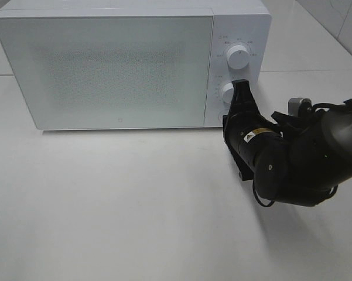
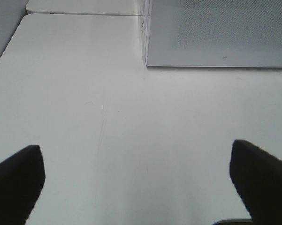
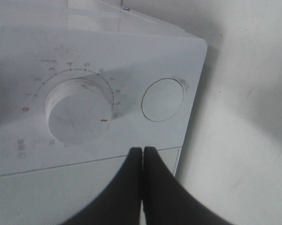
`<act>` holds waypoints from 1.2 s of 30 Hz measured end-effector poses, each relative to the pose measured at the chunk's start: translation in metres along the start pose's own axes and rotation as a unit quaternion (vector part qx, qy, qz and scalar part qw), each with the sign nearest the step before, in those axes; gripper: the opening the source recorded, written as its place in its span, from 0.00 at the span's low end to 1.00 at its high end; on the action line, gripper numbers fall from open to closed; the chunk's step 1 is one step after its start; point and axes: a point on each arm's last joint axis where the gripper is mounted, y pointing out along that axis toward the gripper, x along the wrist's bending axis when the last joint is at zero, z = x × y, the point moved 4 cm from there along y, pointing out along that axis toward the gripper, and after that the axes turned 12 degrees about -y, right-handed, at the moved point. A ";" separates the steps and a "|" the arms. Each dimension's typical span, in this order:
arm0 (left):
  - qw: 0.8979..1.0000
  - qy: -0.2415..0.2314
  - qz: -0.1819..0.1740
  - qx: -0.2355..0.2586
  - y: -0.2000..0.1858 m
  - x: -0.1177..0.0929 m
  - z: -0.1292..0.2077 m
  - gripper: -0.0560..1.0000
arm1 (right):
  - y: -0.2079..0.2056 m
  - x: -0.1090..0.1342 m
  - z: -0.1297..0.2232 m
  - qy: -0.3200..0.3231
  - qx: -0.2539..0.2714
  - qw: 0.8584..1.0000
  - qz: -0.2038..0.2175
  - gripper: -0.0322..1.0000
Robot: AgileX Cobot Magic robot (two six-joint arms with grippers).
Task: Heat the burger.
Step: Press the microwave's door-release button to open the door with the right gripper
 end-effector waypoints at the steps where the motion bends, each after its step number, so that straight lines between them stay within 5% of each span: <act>1: 1.000 0.000 0.000 0.000 0.000 0.000 0.000 0.99 | 0.006 -0.001 0.001 0.001 -0.001 1.000 0.001 0.05; 36: 1.000 0.000 0.000 0.000 0.000 0.000 0.000 0.99 | 0.071 -0.011 0.000 0.063 -0.053 0.996 0.019 0.05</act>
